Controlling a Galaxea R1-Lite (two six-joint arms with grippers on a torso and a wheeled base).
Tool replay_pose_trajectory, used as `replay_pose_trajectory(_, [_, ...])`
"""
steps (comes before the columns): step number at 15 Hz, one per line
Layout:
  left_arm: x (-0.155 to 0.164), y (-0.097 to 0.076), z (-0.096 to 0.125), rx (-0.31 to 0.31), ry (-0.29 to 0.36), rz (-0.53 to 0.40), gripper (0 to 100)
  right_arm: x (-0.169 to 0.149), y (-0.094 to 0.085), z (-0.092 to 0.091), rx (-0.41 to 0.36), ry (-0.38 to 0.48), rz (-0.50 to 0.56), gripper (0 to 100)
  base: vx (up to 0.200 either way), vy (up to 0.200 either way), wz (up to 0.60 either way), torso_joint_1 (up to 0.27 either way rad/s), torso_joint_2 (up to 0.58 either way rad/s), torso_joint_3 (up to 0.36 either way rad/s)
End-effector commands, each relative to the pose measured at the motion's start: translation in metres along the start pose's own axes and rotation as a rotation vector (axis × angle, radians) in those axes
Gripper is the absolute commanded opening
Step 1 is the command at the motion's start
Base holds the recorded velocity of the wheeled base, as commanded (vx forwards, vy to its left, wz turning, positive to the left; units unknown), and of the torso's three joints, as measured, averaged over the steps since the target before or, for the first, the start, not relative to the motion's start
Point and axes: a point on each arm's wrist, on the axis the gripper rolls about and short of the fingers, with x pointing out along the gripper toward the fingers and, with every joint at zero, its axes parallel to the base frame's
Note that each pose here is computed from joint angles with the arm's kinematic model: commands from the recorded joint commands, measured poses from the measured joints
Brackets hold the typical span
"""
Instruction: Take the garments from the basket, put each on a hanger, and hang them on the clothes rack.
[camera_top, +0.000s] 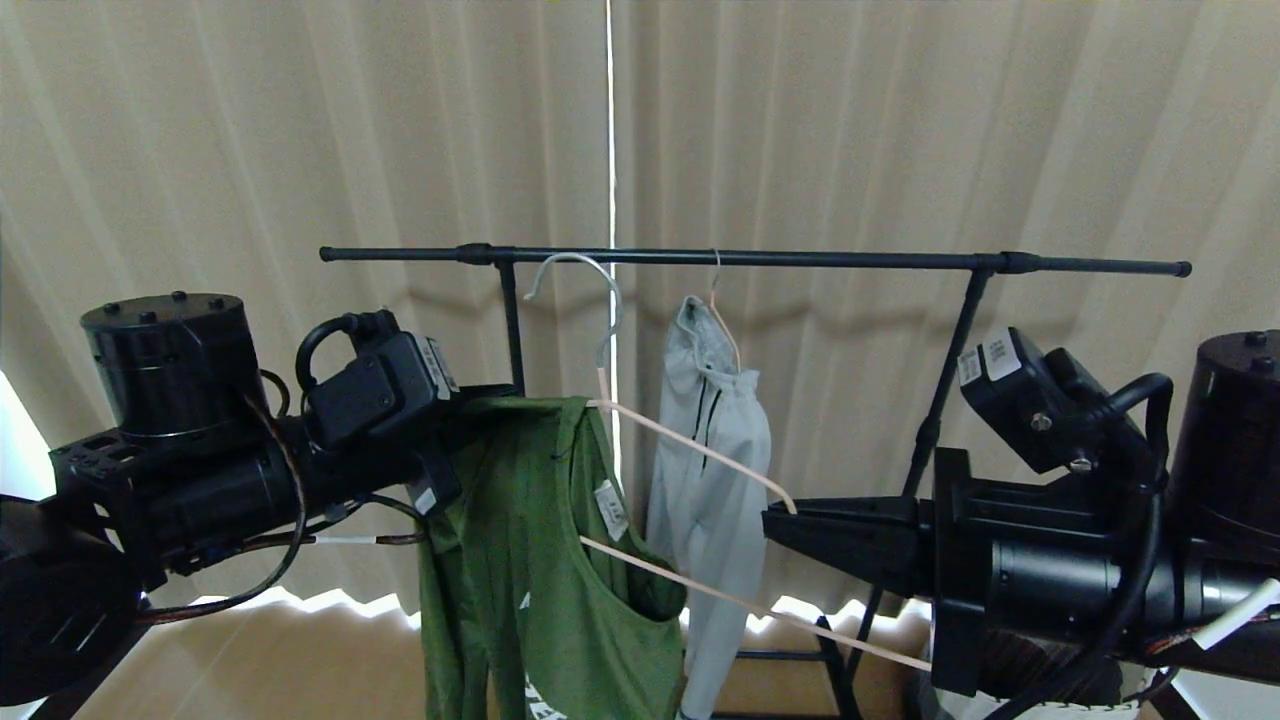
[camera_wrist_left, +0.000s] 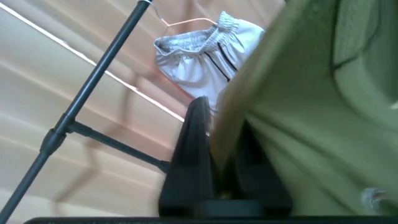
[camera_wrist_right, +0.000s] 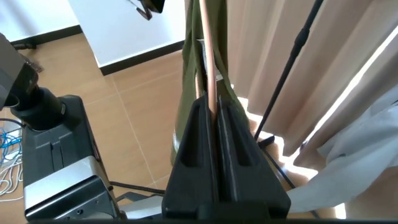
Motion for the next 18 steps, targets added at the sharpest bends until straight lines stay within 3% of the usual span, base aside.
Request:
replay_pose_trajectory(1, [0.000, 0.000, 0.000, 0.001, 0.000, 0.001, 0, -0.001, 0.001, -0.001, -0.006, 0.002, 0.001, 0, 0.000, 0.000, 0.00, 0.000, 0.00, 0.000])
replay_pose_trajectory(5, [-0.001, -0.002, -0.003, -0.008, 0.013, -0.002, 0, -0.003, 0.000, -0.002, -0.009, 0.003, -0.003, 0, 0.000, 0.000, 0.00, 0.000, 0.00, 0.000])
replay_pose_trajectory(6, [-0.002, -0.001, -0.004, -0.008, 0.013, 0.008, 0, -0.004, 0.000, -0.007, -0.027, 0.018, -0.007, 100, 0.000, 0.000, 0.00, 0.000, 0.00, 0.000])
replay_pose_trajectory(8, [-0.003, 0.004, -0.005, 0.004, 0.014, 0.053, 0, -0.004, -0.003, -0.012, -0.040, 0.037, -0.020, 100, 0.000, 0.000, 0.00, 0.000, 0.00, 0.000])
replay_pose_trajectory(12, [-0.007, 0.007, -0.011, -0.022, 0.213, 0.241, 0, -0.007, -0.018, -0.014, -0.047, 0.040, -0.093, 100, 0.000, 0.000, 0.00, 0.000, 0.00, 0.000])
replay_pose_trajectory(15, [-0.005, 0.003, -0.011, -0.122, 0.348, 0.392, 0, -0.001, -0.022, -0.021, -0.038, 0.078, -0.135, 100, 0.000, 0.000, 0.00, 0.000, 0.00, 0.000])
replay_pose_trajectory(18, [-0.003, 0.005, -0.006, -0.203, 0.377, 0.489, 0, 0.012, -0.027, -0.026, -0.044, 0.085, -0.229, 100, 0.000, 0.000, 0.00, 0.000, 0.00, 0.000])
